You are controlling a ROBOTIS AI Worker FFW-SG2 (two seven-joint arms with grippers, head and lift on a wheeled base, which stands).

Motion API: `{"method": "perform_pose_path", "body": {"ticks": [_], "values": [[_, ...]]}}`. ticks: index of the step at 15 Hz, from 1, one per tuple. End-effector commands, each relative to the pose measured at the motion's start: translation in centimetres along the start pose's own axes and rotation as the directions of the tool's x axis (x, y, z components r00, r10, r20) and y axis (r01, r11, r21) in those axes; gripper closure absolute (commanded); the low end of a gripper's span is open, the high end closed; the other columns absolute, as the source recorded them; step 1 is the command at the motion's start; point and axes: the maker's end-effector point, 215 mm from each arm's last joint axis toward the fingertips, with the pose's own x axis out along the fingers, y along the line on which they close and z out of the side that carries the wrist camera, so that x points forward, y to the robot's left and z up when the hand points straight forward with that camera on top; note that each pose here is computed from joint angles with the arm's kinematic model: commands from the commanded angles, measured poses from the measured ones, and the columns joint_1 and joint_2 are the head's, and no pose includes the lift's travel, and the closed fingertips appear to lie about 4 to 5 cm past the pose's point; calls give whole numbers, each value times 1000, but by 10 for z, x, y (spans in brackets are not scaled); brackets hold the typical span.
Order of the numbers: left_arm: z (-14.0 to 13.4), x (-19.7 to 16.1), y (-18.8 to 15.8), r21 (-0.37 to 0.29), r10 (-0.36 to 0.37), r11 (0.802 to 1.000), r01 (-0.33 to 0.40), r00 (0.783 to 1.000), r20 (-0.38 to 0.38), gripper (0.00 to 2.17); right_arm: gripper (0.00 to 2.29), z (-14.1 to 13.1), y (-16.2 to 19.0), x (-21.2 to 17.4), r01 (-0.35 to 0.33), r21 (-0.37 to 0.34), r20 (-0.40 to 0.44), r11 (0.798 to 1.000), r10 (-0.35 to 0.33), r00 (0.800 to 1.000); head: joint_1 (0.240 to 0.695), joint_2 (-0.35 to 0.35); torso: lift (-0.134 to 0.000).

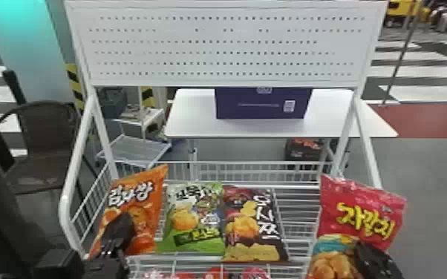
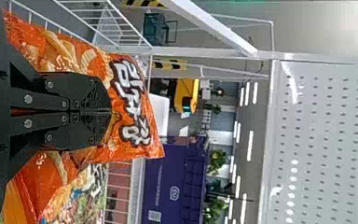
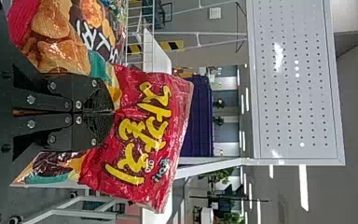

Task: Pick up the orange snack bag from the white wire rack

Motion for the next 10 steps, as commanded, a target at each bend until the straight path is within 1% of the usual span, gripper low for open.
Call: {"method": "perform_pose_path", "body": {"ticks": [1,3,5,7,10], "values": [[-4,-23,-2,-14,-5,1000,5,1000,0,1686,2219,0,0,0,0,0,1,1000,0,1000,499,0,0],[3,-40,-3,-24,-9,1000,10,1000,23,1686,2219,-1,0,0,0,1,-2,1000,0,1000,499,0,0],[6,-55,-5,-30,-16,999,16,1000,20,1686,2219,0,2,1,-4,3,-1,1000,4,1000,499,0,0],[20,-70,-1,-38,-8,999,10,998,55,1686,2219,0,2,1,-5,1,0,1000,5,1000,499,0,0],[20,-81,5,-43,3,999,-1,998,60,1686,2219,0,4,1,-7,4,0,1000,7,1000,499,0,0]]}}
